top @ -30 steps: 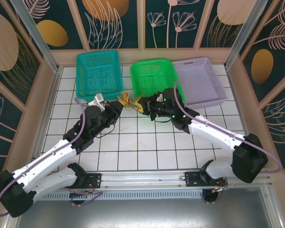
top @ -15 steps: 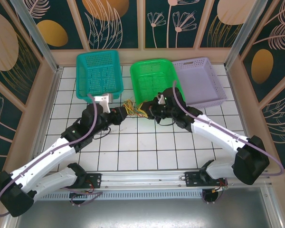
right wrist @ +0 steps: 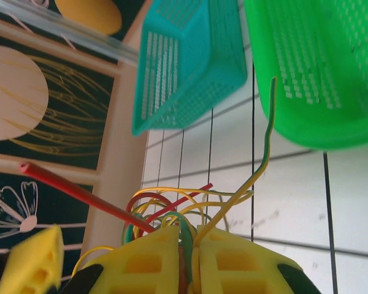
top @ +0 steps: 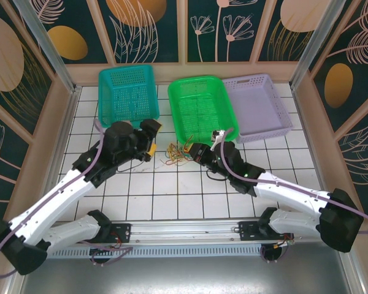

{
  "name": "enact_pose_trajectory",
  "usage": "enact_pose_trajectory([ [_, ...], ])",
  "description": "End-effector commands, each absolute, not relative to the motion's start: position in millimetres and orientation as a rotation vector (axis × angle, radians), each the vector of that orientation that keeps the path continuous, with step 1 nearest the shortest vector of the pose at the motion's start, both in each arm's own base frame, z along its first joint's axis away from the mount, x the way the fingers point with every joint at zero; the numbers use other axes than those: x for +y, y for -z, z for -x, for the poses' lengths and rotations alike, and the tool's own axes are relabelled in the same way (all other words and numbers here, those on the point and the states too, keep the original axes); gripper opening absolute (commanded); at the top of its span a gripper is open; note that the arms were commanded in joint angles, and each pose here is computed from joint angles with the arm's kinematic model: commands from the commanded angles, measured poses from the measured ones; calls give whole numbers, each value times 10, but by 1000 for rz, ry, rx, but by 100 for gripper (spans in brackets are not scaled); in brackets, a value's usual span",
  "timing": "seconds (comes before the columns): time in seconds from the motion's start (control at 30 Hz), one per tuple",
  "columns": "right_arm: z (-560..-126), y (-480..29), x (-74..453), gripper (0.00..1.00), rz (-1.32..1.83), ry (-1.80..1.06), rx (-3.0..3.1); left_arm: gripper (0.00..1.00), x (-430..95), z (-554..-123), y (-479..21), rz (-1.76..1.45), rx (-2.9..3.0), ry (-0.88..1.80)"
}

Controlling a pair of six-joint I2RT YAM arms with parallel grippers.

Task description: Untangle the cables

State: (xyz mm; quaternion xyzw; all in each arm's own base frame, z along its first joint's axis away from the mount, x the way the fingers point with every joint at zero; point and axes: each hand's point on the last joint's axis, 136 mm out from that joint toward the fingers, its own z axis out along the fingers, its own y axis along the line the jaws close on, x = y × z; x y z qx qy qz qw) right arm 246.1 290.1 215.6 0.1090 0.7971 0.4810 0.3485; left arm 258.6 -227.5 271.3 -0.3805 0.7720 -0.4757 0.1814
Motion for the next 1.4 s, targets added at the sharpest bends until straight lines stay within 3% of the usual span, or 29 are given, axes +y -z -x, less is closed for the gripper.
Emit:
enact_pose_trajectory([
  [0.0,-2539,-2591,2897,0,-241,-1254,1854,83,-2353,-2406,-2576,1184,2284,1348],
  [0.43,-2304,-2653,3154,0,-95,-1312,1865,77,-2644,-2563,-2068,1208,2333,1342],
  [0.6,-2264,-2671,3171,0,-131,-1377,1860,51,-2656,-2620,-1947,1259,2303,1328],
  [0.67,-2271,-2668,3136,0,-197,-1407,1866,34,-2640,-2665,-1964,1283,2255,1348],
  [0.73,-2313,-2580,3057,0,-332,-1438,1910,2,-2580,-2744,-2062,1272,2182,1346],
  [0.9,-2373,-2004,2799,0,-955,-1633,2129,0,-2331,-2973,-2647,1016,1918,1314],
  [1.03,-2000,-1550,2805,0,-1626,-1922,2145,0,-2255,-2927,-3008,674,1767,1307],
  [1.13,-1747,-1416,2745,0,-1875,-1838,2249,0,-2157,-2792,-2988,484,1751,1217],
  [1.2,-1710,-1447,2597,19,-1882,-1734,2249,0,-2112,-2681,-2921,377,1758,1175],
  [1.27,-1771,-1537,2425,44,-1728,-1649,2267,0,-2130,-2576,-2822,299,1793,1170],
  [1.37,-1910,-1671,2274,63,-1302,-1575,2362,0,-2269,-2453,-2673,207,1871,1224],
])
